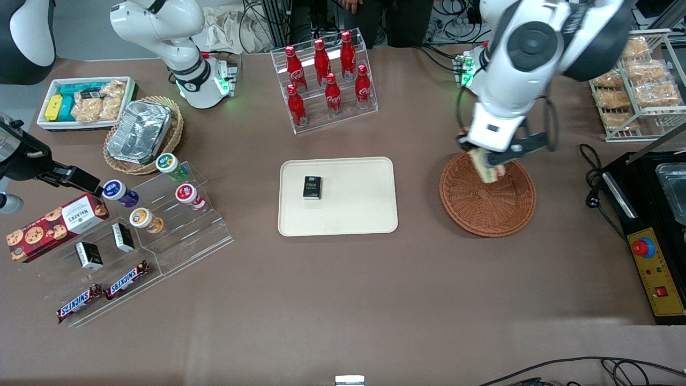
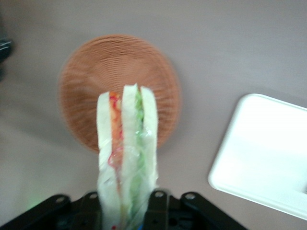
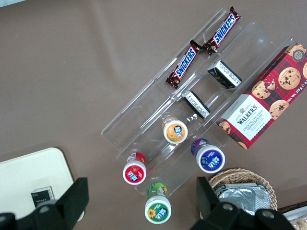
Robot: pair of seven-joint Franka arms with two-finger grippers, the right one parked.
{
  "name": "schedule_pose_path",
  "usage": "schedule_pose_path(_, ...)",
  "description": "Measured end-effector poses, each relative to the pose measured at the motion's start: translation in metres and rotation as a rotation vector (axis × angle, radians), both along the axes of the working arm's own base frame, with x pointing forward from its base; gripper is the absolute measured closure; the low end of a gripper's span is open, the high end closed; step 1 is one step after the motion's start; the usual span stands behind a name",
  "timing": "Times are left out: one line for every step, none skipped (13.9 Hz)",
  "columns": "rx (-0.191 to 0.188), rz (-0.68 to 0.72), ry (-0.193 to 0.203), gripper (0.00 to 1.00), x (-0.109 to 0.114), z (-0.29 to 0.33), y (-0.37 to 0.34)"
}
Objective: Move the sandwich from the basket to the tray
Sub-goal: 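Lift the sandwich and carry it over the white tray, then lower the sandwich onto the tray beside the black item and release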
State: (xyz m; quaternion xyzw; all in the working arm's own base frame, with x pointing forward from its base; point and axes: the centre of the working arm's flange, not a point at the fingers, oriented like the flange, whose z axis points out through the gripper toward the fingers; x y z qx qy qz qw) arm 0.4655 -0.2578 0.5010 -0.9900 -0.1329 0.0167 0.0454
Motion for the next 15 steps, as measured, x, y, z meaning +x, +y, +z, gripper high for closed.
schedule_pose_path(-0.027,-0.054,-0.022,0.79,-0.005,-0.003,-0.023)
schedule_pose_path(-0.046,-0.111,-0.038,0.79,-0.012,-0.007,-0.045)
schedule_pose_path(-0.062,-0.166,-0.050,0.79,-0.019,-0.012,-0.066)
schedule_pose_path(-0.078,-0.213,-0.060,0.79,-0.025,-0.017,-0.084)
schedule_pose_path(-0.095,-0.247,-0.070,0.79,-0.031,-0.022,-0.099)
schedule_pose_path(-0.110,-0.272,-0.078,0.79,-0.035,-0.026,-0.111)
schedule_pose_path(-0.119,-0.291,-0.079,0.79,-0.037,-0.030,-0.119)
schedule_pose_path(-0.127,-0.304,-0.078,0.79,-0.038,-0.036,-0.124)
schedule_pose_path(-0.134,-0.313,-0.073,0.79,-0.039,-0.044,-0.129)
schedule_pose_path(-0.144,-0.320,-0.069,0.79,-0.039,-0.058,-0.134)
schedule_pose_path(-0.157,-0.326,-0.066,0.79,-0.039,-0.076,-0.138)
schedule_pose_path(-0.169,-0.331,-0.060,0.79,-0.040,-0.098,-0.141)
schedule_pose_path(-0.181,-0.332,-0.053,0.79,-0.043,-0.120,-0.145)
schedule_pose_path(-0.187,-0.336,-0.043,0.79,-0.045,-0.141,-0.148)
schedule_pose_path(-0.183,-0.342,-0.031,0.79,-0.048,-0.162,-0.151)
